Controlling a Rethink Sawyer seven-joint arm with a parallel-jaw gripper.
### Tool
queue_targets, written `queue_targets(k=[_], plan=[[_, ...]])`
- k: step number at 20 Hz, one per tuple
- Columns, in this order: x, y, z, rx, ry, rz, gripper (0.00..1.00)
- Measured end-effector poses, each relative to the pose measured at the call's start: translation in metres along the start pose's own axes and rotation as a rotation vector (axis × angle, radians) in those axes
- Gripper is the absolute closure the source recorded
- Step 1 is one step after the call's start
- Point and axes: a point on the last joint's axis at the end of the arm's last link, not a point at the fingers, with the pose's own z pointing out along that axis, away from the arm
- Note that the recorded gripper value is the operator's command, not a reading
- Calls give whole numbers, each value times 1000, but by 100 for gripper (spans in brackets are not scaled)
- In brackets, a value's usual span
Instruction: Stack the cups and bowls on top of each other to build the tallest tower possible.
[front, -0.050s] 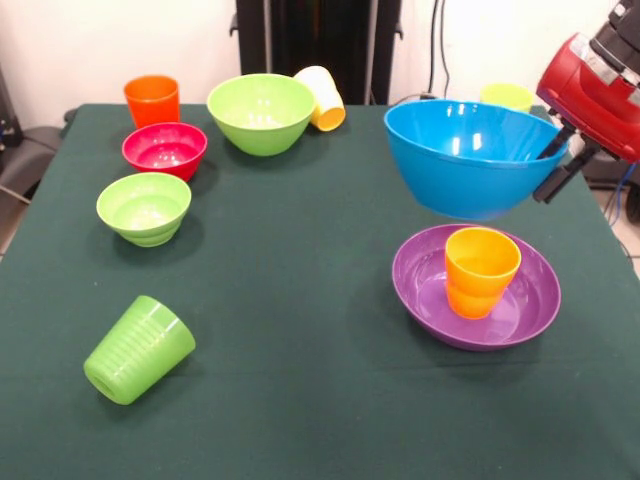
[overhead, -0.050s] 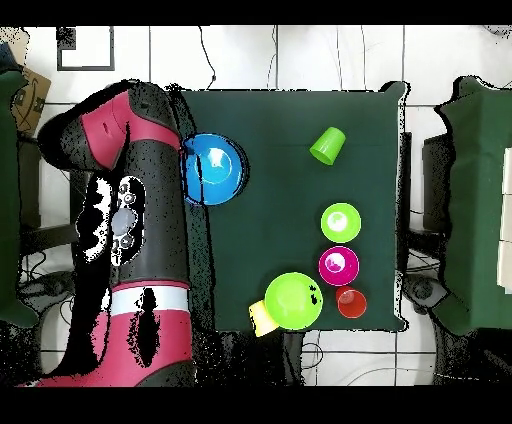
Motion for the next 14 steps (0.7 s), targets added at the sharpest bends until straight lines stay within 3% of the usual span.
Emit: queue_targets(k=[14], plan=[[-5, -13, -7, 11, 19, -13, 100]])
